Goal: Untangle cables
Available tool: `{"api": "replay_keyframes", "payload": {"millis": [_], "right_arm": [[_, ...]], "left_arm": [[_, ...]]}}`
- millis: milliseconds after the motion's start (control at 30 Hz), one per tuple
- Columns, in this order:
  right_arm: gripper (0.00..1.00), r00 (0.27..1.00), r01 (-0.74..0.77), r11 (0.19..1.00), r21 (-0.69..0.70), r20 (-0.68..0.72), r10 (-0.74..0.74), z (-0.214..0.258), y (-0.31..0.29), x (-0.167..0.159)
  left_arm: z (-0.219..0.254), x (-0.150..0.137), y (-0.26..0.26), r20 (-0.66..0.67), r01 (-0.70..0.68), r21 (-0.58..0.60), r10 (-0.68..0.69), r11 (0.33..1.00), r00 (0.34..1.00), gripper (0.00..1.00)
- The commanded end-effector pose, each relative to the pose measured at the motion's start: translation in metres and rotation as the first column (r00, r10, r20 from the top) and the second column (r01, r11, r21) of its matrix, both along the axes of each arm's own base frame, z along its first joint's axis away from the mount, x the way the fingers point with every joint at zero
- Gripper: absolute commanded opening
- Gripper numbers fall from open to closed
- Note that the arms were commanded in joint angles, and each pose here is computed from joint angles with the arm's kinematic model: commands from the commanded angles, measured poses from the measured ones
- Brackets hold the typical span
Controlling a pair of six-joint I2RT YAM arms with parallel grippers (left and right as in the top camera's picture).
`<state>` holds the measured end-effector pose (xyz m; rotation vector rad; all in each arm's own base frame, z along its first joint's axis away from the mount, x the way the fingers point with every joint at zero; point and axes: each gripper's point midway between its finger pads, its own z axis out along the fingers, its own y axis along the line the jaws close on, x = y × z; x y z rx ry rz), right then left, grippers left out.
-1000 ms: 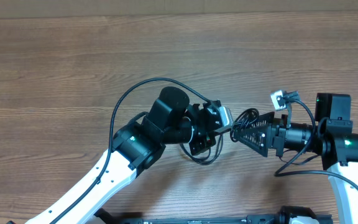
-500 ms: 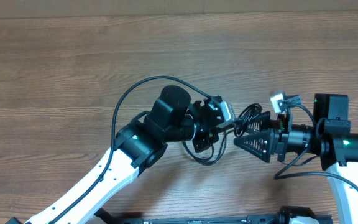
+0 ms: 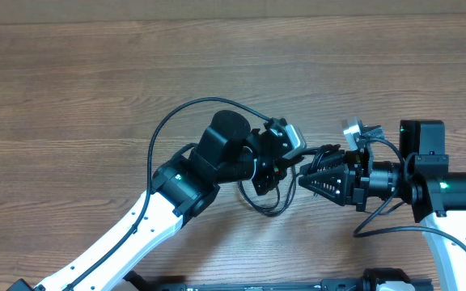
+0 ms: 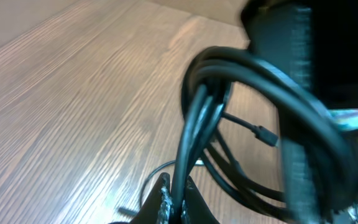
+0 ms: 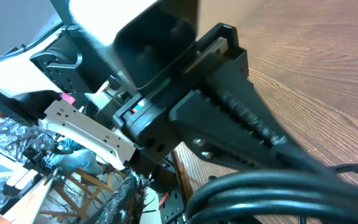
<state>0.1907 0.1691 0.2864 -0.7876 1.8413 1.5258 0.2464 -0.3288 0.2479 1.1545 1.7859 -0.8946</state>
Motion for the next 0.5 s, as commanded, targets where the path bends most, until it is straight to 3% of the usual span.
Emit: {"api": "replay_keyframes", "payload": {"millis": [0,133,267,400,467], "right_arm": [[0.3,0.999,-0.042,0.998,0.054,0.032,0.04,0.012,0.003,-0.008],[0.2,0.998,-0.046,0.997,0.059,0.038,0.044,0.014,0.003,-0.008],[0.17,0.993,-0.081,0.992,0.101,0.09,0.071,0.022,0.004,-0.013],[0.14,0.993,-0.08,0.992,0.1,0.09,0.071,0.021,0.004,-0.013],[0.07,0.993,-0.08,0.992,0.101,0.09,0.071,0.021,0.004,-0.013]], "left_arm": [[-0.001,0.022,0.006,-0.057,-0.167,0.013,0.168,0.986,0.984,0.04],[-0.012,0.036,0.02,-0.131,-0.323,0.052,0.327,0.945,0.936,0.04],[-0.031,0.05,0.045,-0.203,-0.515,0.134,0.532,0.847,0.822,0.04],[-0.038,0.05,0.052,-0.24,-0.553,0.162,0.576,0.817,0.781,0.04],[-0.04,0.049,0.053,-0.255,-0.559,0.168,0.584,0.812,0.771,0.04]]}}
